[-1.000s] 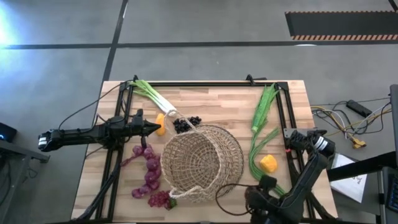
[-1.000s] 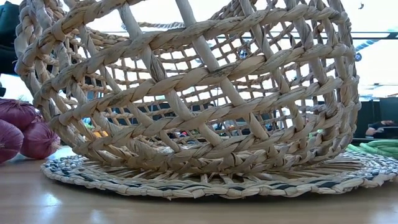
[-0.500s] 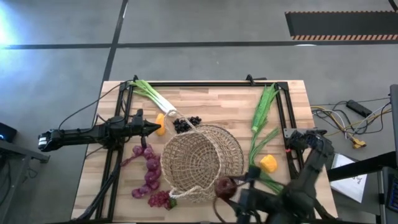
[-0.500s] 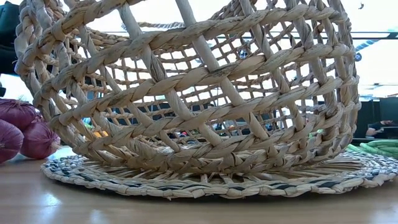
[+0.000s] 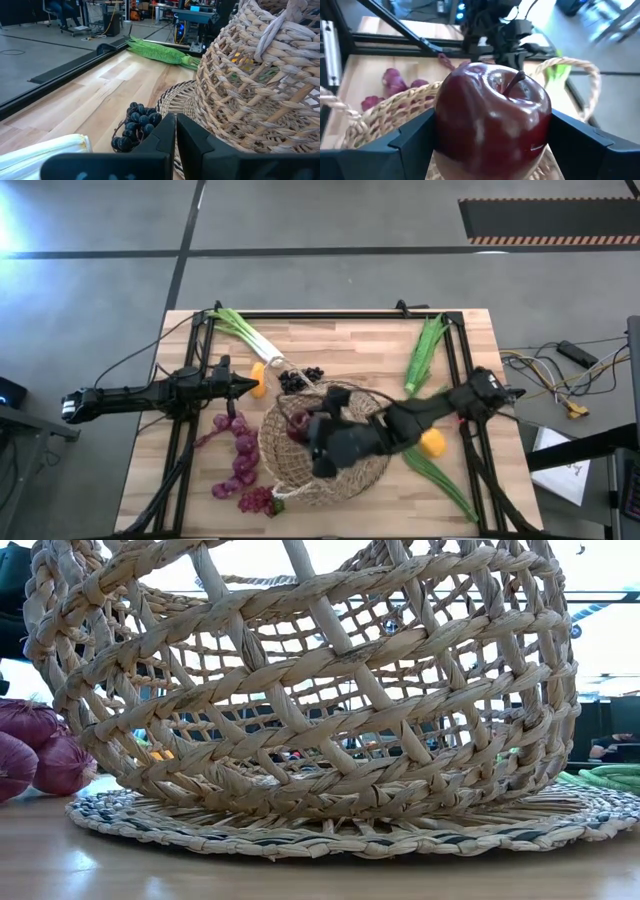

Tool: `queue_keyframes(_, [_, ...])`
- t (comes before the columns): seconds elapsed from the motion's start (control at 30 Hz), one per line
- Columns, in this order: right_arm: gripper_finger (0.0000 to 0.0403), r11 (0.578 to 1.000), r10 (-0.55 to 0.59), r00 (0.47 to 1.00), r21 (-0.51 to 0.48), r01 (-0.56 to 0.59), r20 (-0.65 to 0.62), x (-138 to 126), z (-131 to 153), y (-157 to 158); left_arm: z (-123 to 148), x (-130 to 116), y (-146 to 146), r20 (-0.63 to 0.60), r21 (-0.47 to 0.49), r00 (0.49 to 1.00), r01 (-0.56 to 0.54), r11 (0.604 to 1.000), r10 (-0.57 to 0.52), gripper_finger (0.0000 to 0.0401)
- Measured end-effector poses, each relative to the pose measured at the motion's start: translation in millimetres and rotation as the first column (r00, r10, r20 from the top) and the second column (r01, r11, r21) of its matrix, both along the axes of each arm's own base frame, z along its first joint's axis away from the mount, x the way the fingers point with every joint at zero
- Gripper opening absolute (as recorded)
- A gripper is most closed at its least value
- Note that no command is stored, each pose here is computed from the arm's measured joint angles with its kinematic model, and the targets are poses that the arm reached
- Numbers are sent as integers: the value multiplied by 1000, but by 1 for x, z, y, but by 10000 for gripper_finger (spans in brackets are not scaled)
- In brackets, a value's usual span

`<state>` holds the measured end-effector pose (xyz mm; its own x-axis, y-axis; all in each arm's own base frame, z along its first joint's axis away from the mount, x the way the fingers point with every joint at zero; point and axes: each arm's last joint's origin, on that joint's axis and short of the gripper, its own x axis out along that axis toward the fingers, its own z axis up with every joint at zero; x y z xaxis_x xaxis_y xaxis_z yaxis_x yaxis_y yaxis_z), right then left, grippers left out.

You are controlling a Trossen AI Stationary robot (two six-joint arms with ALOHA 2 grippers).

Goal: Build produce basket
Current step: Put the apple into the basket

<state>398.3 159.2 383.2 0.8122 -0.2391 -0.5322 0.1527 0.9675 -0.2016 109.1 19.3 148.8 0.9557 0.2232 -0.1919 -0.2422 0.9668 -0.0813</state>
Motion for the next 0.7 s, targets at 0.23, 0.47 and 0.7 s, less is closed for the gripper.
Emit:
queue_keyframes(0.23, [315, 997, 60, 994, 45, -56, -93, 26, -28, -16, 0, 0, 0, 0, 0, 1000, 0, 1000, 0, 0])
queue_keyframes(0.47, [315, 997, 72, 974, 54, -62, -215, 40, -60, -21, 0, 0, 0, 0, 0, 1000, 0, 1000, 0, 0])
queue_keyframes(0.7, [315, 992, 93, 958, 104, -67, -270, 52, -77, -33, 0, 0, 0, 0, 0, 1000, 0, 1000, 0, 0])
